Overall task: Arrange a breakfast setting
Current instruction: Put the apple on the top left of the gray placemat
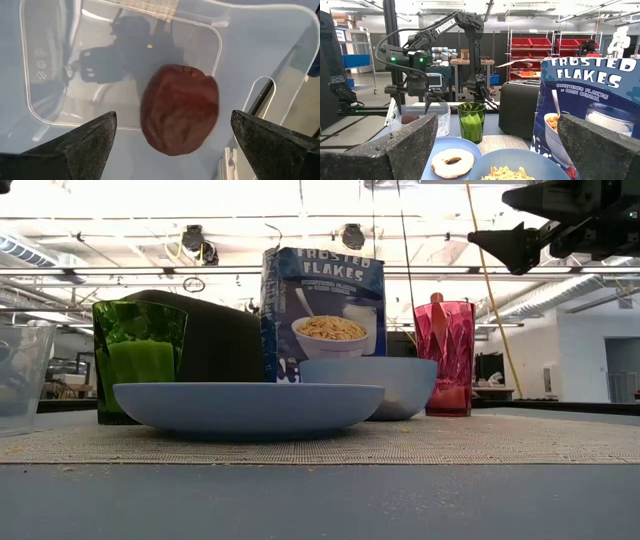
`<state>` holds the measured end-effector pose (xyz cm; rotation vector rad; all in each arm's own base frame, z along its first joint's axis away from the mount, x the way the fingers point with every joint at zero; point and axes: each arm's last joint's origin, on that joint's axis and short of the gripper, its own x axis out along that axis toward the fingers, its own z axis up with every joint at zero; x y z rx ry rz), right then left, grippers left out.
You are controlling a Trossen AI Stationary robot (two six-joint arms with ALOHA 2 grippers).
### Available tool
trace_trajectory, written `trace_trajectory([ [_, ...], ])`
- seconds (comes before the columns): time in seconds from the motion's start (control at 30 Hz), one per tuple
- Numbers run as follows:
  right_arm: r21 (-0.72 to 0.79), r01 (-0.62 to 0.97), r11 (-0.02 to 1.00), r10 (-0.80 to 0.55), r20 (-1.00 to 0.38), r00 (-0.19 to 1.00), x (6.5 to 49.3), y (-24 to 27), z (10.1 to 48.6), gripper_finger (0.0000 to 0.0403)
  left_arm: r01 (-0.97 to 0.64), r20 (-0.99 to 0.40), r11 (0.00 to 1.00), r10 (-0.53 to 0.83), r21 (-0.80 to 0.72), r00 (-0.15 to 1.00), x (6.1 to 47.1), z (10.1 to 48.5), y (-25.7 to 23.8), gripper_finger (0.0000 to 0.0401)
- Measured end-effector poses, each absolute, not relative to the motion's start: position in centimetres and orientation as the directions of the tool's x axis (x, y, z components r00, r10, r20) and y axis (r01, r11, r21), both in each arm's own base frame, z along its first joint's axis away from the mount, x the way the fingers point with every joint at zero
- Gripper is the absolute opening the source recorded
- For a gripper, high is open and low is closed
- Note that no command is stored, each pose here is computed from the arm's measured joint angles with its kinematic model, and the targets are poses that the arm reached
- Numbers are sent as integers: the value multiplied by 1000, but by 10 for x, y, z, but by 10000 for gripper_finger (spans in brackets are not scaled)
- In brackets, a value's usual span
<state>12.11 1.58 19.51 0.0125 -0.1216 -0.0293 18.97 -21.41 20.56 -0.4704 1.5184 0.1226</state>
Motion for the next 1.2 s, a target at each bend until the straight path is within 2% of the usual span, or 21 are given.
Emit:
trace_trajectory([
  [0.8,14,28,999,-30,121,992,121,16,195,396,-312,-970,919,-220,-242,105,191,205,-216,397],
  [0.93,14,28,1000,-30,121,992,121,16,195,396,-308,-962,913,-242,-269,123,191,195,-216,397],
  [1.2,14,29,999,-30,121,992,121,16,195,396,-364,-979,909,-188,-203,75,181,171,-204,397],
])
